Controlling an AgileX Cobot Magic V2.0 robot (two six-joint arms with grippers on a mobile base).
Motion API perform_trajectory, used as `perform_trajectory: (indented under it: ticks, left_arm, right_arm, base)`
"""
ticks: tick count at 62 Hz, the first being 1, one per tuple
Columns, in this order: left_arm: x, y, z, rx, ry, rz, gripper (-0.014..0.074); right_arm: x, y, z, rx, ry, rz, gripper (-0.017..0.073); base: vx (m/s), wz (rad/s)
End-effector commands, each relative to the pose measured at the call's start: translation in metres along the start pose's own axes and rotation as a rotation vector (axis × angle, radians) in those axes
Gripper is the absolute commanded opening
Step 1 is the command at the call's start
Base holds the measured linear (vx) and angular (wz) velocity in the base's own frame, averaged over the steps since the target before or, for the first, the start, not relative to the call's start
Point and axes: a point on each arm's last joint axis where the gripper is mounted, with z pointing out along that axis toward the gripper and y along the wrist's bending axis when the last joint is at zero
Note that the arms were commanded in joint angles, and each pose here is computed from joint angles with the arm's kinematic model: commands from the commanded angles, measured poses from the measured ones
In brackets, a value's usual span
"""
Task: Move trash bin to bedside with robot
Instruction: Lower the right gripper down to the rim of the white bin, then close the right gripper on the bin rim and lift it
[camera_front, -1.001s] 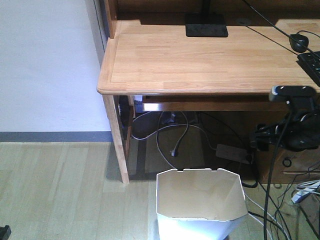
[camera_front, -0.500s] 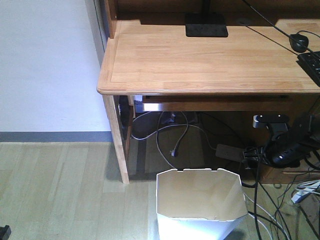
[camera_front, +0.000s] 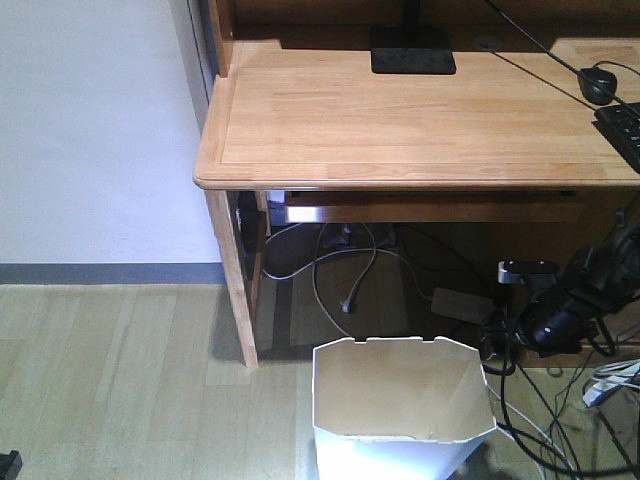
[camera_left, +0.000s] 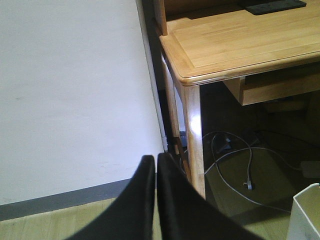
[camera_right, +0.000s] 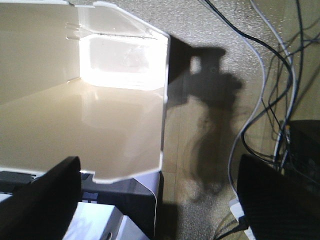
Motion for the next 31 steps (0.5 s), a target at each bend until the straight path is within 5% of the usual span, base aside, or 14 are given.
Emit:
perform_trajectory:
  ticks: [1,31]
  left_arm:
    - [-0.001,0.000,0.000,-0.005,-0.072,-0.005,-0.0007]
    - [-0.001,0.000,0.000,-0.005,-0.072,-0.005,-0.0007]
  right_arm:
    - [-0.020,-0.005,-0.001,-0.003,-0.066,-0.039,0.0594]
    - [-0.024,-0.008,0.087,-0.089,0.003,-0.014,0.0593]
  base:
    - [0.00,0.00]
    - [0.00,0.00]
